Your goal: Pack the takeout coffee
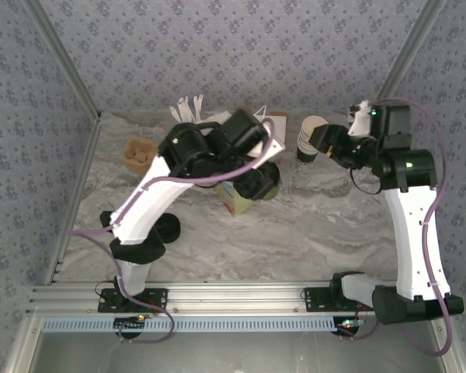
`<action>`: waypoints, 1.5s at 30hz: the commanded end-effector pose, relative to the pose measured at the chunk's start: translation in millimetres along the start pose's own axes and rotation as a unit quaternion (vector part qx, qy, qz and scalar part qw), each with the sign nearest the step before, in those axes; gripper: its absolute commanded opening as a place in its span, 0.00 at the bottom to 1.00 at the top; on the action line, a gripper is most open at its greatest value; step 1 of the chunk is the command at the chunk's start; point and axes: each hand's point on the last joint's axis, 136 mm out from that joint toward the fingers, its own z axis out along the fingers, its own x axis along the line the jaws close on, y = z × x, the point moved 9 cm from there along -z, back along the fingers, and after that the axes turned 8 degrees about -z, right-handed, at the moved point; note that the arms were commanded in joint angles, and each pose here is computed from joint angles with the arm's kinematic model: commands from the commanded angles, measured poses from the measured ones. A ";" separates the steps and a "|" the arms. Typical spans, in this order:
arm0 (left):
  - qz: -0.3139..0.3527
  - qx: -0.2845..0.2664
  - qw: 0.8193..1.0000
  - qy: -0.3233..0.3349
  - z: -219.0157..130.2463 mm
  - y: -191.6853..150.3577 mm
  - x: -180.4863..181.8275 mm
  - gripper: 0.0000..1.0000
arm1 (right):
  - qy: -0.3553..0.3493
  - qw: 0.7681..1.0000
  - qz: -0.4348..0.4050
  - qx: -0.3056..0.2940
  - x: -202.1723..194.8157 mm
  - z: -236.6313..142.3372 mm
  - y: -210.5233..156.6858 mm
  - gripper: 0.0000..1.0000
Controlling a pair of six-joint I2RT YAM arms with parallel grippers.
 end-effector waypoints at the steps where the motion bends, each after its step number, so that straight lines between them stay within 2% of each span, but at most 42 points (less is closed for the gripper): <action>1: -0.030 -0.029 0.999 0.034 -36.1 -6.9 27.4 0.65 | -0.013 1.000 0.015 0.019 3.2 27.5 -8.7 0.57; 12: -0.080 -0.063 0.991 0.088 -60.2 -7.5 70.0 0.65 | 0.042 0.990 -0.129 0.045 48.7 117.1 -13.0 0.57; 18: -0.108 -0.066 0.982 0.142 -57.9 -4.4 96.0 0.65 | 0.025 0.983 -0.174 0.057 49.9 153.7 -5.1 0.58; 30: -0.117 -0.075 0.977 0.160 -54.2 1.5 105.7 0.64 | 0.033 0.967 -0.235 0.092 49.7 189.3 0.6 0.52; 40: -0.122 -0.072 0.976 0.167 -51.8 2.3 109.9 0.63 | 0.077 0.959 -0.242 0.125 54.6 200.4 -4.0 0.17; 45: -0.122 -0.068 0.976 0.169 -51.5 0.9 110.1 0.63 | 0.107 0.951 -0.253 0.140 63.5 190.5 -9.0 0.11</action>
